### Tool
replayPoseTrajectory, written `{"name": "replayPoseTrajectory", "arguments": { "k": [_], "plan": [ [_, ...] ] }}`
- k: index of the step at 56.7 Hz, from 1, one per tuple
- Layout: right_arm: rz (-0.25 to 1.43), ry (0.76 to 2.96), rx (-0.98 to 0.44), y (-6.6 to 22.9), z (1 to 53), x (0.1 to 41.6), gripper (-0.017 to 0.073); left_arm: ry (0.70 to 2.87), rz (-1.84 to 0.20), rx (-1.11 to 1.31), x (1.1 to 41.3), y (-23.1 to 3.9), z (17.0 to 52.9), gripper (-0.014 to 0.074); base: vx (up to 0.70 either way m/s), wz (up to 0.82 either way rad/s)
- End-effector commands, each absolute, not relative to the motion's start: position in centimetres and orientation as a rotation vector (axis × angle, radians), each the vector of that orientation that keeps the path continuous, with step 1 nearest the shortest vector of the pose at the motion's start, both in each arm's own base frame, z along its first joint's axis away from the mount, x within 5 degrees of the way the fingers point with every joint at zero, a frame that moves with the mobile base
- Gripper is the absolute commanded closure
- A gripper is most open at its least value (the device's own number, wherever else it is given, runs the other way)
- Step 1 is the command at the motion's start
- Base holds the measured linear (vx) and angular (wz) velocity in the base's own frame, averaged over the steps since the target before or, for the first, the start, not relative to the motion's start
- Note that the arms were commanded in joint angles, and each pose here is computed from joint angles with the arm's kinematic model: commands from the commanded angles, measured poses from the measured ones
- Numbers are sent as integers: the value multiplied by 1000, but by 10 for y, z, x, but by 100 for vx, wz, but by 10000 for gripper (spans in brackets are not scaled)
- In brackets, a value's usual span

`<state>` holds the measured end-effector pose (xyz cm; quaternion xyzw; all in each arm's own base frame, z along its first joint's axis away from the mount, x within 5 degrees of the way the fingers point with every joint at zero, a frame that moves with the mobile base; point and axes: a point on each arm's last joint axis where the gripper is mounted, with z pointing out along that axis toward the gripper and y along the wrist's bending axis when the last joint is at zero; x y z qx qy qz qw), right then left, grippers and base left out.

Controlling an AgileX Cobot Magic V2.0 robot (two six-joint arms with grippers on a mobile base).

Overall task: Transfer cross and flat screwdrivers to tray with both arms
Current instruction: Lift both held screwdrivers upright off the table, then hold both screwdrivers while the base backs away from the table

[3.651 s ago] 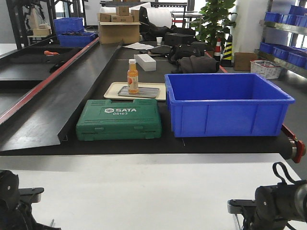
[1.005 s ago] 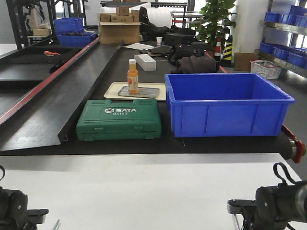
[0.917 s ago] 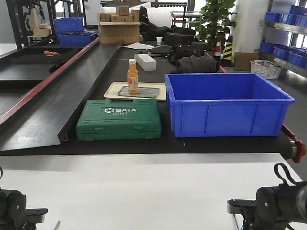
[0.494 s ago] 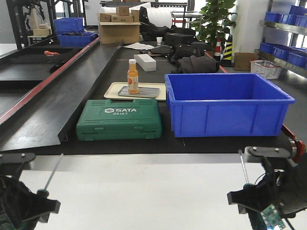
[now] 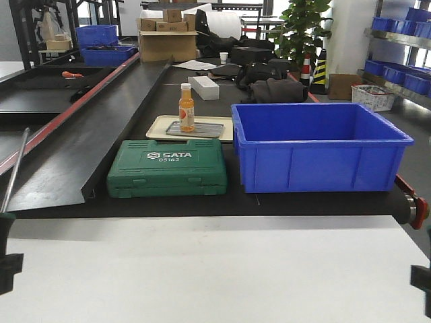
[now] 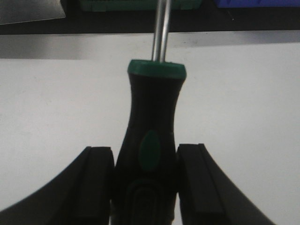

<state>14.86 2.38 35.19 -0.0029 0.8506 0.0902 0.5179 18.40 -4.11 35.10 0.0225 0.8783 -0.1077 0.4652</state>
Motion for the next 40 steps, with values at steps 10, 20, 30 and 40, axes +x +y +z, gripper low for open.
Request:
{"name": "replayPoseTrajectory", "arguments": {
  "k": [10, 20, 30, 40],
  "plan": [
    [218, 1753, -34, 15, 388, 88, 567, 1845, -320, 47, 123, -30, 386, 592, 0, 0],
    [220, 1729, -36, 13, 390, 73, 567, 1710, -332, 48, 93, -23, 401, 592, 0, 0],
    [220, 1728, -36, 13, 390, 74, 567, 1683, -313, 55, 86, -21, 403, 591, 0, 0],
    [221, 1731, -35, 13, 390, 74, 567, 1684, -311, 56, 86, -21, 403, 590, 0, 0]
  ]
}}
